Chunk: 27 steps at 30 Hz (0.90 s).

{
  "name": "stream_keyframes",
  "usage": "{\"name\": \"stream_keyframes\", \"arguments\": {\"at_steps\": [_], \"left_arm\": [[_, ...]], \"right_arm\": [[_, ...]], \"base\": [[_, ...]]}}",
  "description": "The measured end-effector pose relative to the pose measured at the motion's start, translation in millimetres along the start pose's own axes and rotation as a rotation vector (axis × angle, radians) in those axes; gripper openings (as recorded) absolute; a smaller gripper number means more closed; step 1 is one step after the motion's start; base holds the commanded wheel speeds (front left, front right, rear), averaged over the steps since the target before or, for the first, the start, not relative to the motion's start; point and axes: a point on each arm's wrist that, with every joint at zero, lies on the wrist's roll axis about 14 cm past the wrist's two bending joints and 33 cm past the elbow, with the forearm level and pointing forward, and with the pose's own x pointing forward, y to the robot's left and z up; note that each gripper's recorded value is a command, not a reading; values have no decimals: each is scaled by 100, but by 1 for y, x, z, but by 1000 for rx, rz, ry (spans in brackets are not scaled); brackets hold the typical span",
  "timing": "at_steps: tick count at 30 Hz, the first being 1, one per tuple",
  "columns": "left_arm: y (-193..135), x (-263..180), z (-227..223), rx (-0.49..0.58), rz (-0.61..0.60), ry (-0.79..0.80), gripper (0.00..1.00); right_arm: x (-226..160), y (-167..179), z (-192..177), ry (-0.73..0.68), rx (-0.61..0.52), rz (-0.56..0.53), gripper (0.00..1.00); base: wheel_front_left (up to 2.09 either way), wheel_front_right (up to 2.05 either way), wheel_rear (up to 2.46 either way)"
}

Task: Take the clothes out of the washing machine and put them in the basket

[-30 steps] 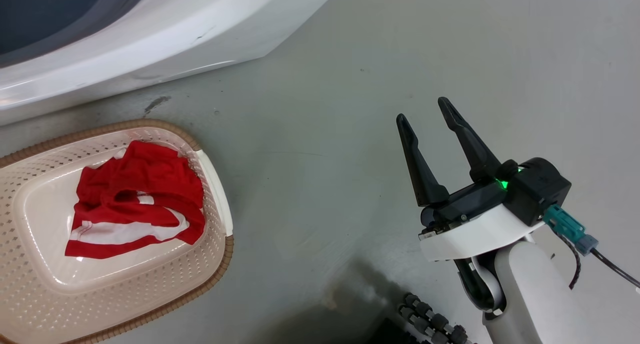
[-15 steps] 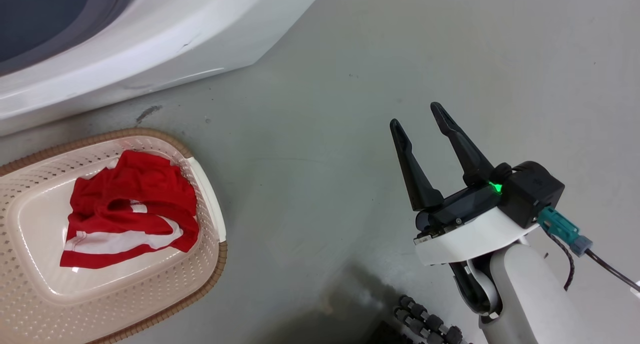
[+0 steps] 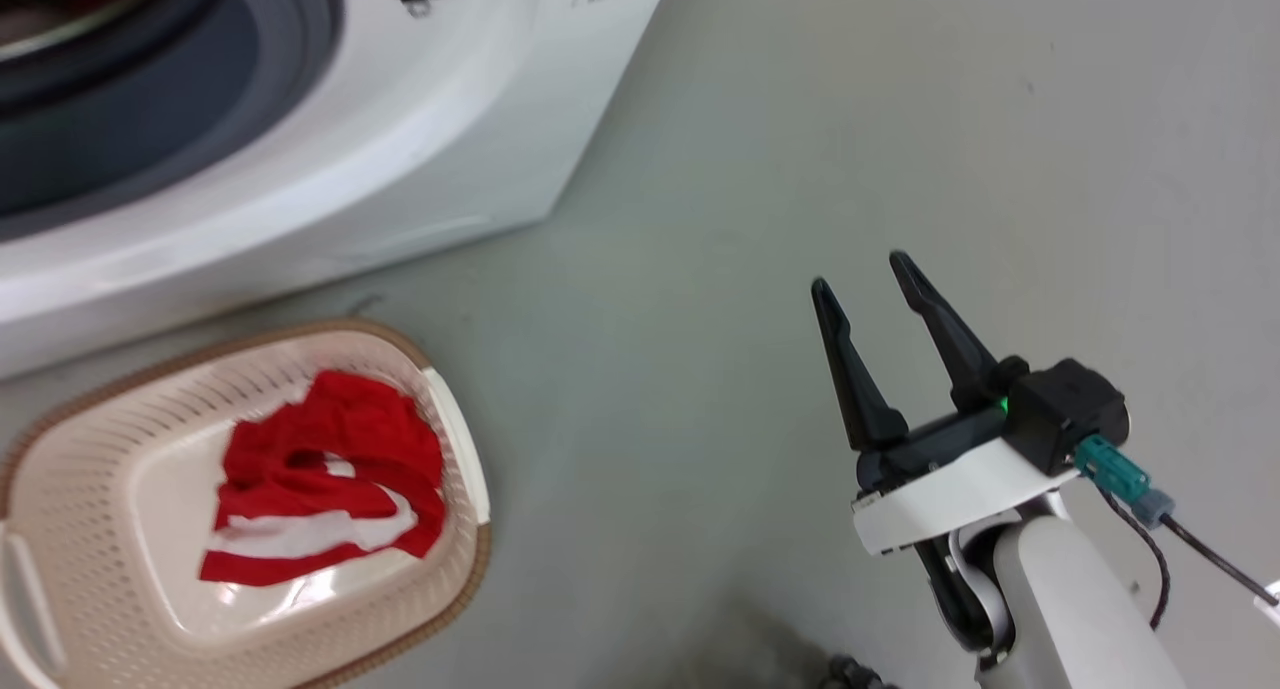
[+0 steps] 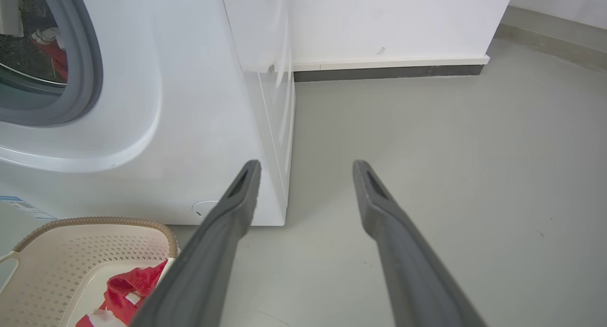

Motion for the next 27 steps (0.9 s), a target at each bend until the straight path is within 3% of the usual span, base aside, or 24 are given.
{"name": "stream_keyframes", "arguments": {"at_steps": [13, 22, 27], "left_arm": [[-11, -128, 27, -182, -36, -299, 0], [15, -212, 69, -261, 1, -518, 0], [24, -265, 109, -272, 8, -719, 0]], "right_arm": [[-60, -3, 35, -103, -5, -32, 100], [-81, 10, 70, -203, -13, 3, 100], [-83, 19, 85, -240, -19, 31, 100]], "base": [[0, 0, 0], [0, 0, 0], [0, 0, 0]]}}
